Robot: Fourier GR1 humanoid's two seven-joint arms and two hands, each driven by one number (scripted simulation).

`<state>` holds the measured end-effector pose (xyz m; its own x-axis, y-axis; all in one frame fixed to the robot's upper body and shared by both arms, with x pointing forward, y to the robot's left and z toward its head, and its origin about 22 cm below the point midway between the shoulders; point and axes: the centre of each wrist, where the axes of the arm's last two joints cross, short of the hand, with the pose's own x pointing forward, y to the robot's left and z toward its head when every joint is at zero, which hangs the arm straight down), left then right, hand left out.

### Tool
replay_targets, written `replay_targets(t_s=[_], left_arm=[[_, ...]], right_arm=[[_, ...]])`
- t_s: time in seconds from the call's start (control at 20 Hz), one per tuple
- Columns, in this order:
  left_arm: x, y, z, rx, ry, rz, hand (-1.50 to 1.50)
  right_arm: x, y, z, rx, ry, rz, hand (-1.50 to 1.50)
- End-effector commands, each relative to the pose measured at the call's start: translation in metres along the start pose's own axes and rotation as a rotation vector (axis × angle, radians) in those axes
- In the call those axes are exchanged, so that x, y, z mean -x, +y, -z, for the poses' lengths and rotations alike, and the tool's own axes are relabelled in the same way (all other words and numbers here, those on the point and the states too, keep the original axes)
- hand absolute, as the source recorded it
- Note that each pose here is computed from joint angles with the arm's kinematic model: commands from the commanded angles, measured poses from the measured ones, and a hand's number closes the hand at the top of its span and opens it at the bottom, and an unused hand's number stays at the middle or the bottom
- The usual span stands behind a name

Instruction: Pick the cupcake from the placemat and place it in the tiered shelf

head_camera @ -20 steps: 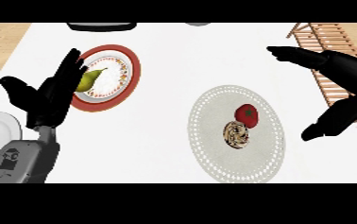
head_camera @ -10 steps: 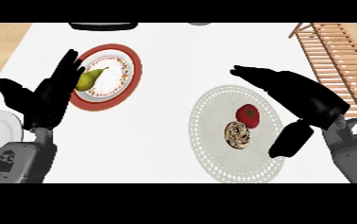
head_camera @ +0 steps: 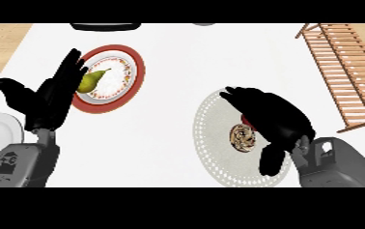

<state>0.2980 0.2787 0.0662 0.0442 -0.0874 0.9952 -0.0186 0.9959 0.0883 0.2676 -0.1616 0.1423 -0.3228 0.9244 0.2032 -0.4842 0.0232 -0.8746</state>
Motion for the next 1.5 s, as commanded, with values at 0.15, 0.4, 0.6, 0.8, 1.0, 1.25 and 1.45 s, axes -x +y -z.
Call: replay_targets(t_s=[0.15, 0.4, 0.6, 0.8, 1.0, 1.25, 1.45], left_arm=[[0.011, -0.004, 0.003, 0.004, -0.008, -0.005, 0.00], [-0.001, 0.011, -0.003, -0.002, -0.009, 0.014, 0.00], [-0.017, 0.018, 0.013, -0.021, -0.010, 0.018, 0.00], [-0.005, -0.005, 0.015, -0.009, -0.009, -0.003, 0.00], [0.010, -0.002, 0.001, -0.007, 0.001, 0.011, 0.00], [0.001, -0.007, 0.004, -0.010, -0.013, 0.004, 0.00], [-0.008, -0.005, 0.028, -0.001, 0.004, -0.006, 0.00]], right_arm=[[-0.009, 0.028, 0.008, -0.009, 0.060, -0.107, -1.50], [-0.005, 0.039, -0.001, -0.050, 0.096, -0.121, -1.50], [0.001, 0.039, 0.005, -0.039, 0.091, -0.101, -1.50], [0.011, 0.048, 0.006, -0.043, 0.106, -0.114, -1.50], [0.016, 0.058, 0.006, -0.038, 0.093, -0.086, -1.50], [0.016, 0.077, 0.029, -0.058, 0.117, -0.076, -1.50], [0.011, 0.087, 0.028, -0.057, 0.099, -0.066, -1.50]])
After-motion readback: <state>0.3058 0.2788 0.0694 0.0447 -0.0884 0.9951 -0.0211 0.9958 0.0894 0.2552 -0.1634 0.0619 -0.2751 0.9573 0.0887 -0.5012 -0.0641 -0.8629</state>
